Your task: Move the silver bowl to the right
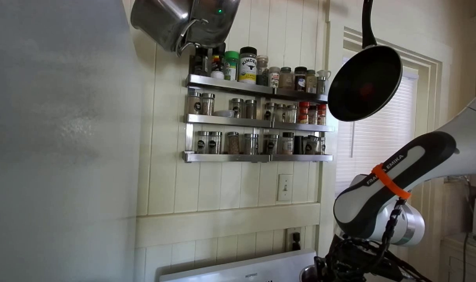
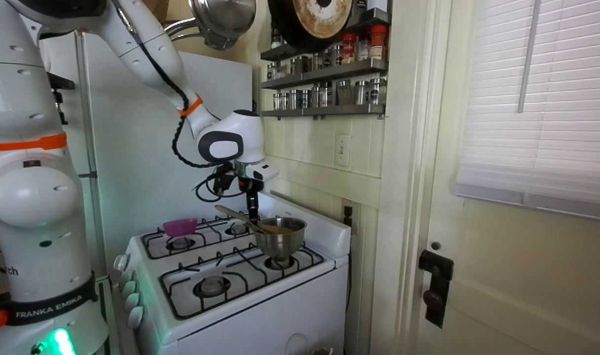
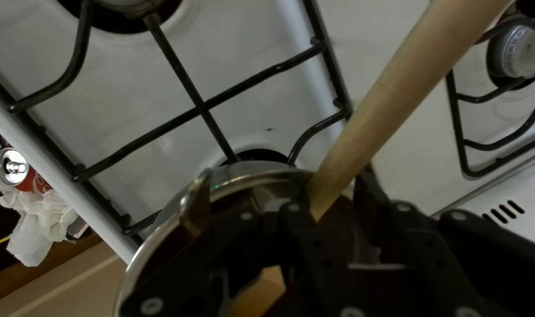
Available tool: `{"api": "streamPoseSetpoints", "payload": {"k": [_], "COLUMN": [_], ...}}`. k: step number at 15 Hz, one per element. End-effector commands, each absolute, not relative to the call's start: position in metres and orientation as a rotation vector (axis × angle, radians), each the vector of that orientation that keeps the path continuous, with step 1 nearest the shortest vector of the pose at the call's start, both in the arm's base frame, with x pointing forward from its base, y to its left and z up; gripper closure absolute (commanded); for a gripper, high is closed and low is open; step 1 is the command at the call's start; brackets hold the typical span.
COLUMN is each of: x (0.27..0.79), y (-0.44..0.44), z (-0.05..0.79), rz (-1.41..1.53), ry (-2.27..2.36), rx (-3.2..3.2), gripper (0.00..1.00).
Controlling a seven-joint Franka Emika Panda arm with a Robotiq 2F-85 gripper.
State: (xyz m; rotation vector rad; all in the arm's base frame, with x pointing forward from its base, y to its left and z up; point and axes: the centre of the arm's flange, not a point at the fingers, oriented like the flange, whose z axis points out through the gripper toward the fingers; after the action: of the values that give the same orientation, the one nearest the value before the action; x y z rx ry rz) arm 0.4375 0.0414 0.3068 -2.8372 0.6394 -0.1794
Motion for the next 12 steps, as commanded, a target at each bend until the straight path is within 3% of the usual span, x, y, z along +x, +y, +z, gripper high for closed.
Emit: {"api": "streamPoseSetpoints", "payload": {"k": [1,3,7,8,9,12], "x": [0.443,0.446,0.45,0.45,0.447,0.432], "y": [0.042,0.041,0.045,0.047,0.048,0.048], "z": [0.308,0.313,0.327,0.329,0.333,0.352], "rz": [-0.155,-0.16,-0.182,-0.15,-0.114,-0.022], "ry": [0.631,0.63,0.601,0.594,0.588,0.582], "rx": [-2.825,-2.822,-2.815,-2.815,-2.807,-2.792], "gripper": [0.95,1.0,1.0,0.74,0.73,0.53]}}
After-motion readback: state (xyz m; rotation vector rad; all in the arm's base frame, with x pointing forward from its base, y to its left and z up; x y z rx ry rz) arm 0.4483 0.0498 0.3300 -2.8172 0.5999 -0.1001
